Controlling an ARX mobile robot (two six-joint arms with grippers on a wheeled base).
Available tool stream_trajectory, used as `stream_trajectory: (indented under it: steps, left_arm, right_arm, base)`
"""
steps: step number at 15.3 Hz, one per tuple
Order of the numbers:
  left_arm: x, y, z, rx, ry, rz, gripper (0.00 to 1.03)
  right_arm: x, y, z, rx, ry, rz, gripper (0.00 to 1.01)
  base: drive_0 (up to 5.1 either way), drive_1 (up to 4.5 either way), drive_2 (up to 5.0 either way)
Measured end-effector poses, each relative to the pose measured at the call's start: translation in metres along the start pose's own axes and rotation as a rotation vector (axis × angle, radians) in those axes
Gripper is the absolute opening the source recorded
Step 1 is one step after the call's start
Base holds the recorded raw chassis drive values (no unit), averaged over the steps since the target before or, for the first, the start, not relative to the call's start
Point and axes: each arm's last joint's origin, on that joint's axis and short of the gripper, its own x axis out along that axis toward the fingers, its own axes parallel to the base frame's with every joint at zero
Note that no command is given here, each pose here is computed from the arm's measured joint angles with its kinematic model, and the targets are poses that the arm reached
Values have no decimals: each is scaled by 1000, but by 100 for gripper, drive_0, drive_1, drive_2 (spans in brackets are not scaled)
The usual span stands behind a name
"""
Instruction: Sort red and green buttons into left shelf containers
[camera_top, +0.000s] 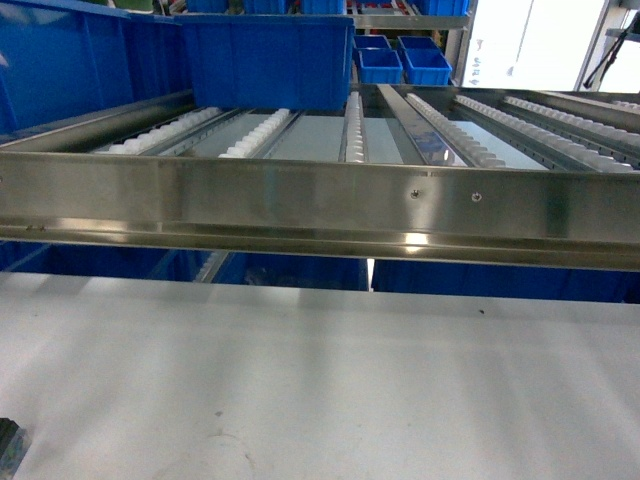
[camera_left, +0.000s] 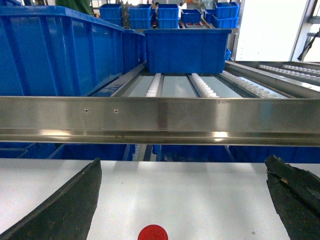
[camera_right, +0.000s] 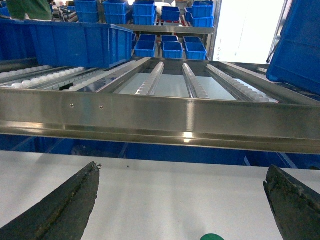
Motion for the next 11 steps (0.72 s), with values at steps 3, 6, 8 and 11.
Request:
stream_trajectory:
  steps: [3, 6, 8, 11]
  left_arm:
    - [0, 0, 0, 0, 0, 0, 98]
    - [0, 0, 0, 0, 0, 0, 98]
    - [0, 0, 0, 0, 0, 0, 98]
    - [0, 0, 0, 0, 0, 0, 98]
  right_arm:
    - [0, 0, 0, 0, 0, 0, 98]
    - [0, 0, 0, 0, 0, 0, 98]
    - [0, 0, 0, 0, 0, 0, 98]
    - [0, 0, 0, 0, 0, 0, 98]
  base:
    - [0, 0, 0]
    - [0, 0, 0]
    - [0, 0, 0]
    - [0, 0, 0]
